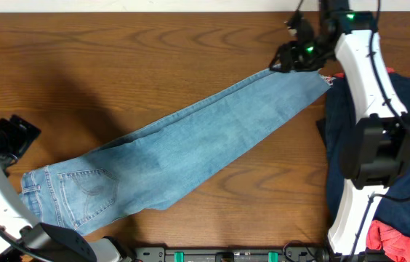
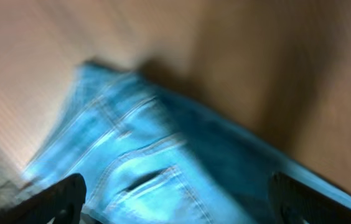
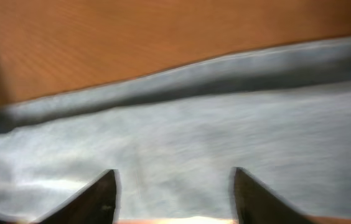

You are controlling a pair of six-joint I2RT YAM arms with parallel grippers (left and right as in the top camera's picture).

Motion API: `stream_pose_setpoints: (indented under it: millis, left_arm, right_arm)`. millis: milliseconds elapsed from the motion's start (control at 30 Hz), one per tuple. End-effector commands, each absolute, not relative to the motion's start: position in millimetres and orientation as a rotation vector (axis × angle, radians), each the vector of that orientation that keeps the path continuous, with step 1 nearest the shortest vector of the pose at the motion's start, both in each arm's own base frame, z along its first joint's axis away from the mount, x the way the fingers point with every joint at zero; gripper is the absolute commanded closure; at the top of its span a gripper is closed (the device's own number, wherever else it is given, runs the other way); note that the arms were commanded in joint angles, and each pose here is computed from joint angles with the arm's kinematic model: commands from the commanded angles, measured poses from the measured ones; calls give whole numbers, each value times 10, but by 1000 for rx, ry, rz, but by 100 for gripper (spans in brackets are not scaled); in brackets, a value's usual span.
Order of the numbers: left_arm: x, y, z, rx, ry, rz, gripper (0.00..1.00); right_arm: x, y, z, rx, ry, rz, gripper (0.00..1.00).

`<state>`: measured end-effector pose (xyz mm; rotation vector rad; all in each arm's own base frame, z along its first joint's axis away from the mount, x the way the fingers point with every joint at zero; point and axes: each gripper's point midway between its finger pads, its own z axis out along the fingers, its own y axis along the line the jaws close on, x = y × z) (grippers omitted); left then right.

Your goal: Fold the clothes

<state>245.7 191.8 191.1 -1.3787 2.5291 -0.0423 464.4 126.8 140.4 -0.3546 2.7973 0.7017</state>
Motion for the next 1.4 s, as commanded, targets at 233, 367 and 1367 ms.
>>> stream_pose_setpoints:
  millis: [233,367,1367]
  left_arm:
    - [2604,1935,2333,-1087,2532,-67,17]
    - [2446,2094,2270,-1258,2505,48,17]
    - [2810,2107,2459,-966,2382,-259,21]
  right_arm:
    - [3935,2522,1274,-733,2874,742,83]
    - [3604,2857,1048,-759,2956,697,92]
    - [4414,1667,-336,628,2776,328,99]
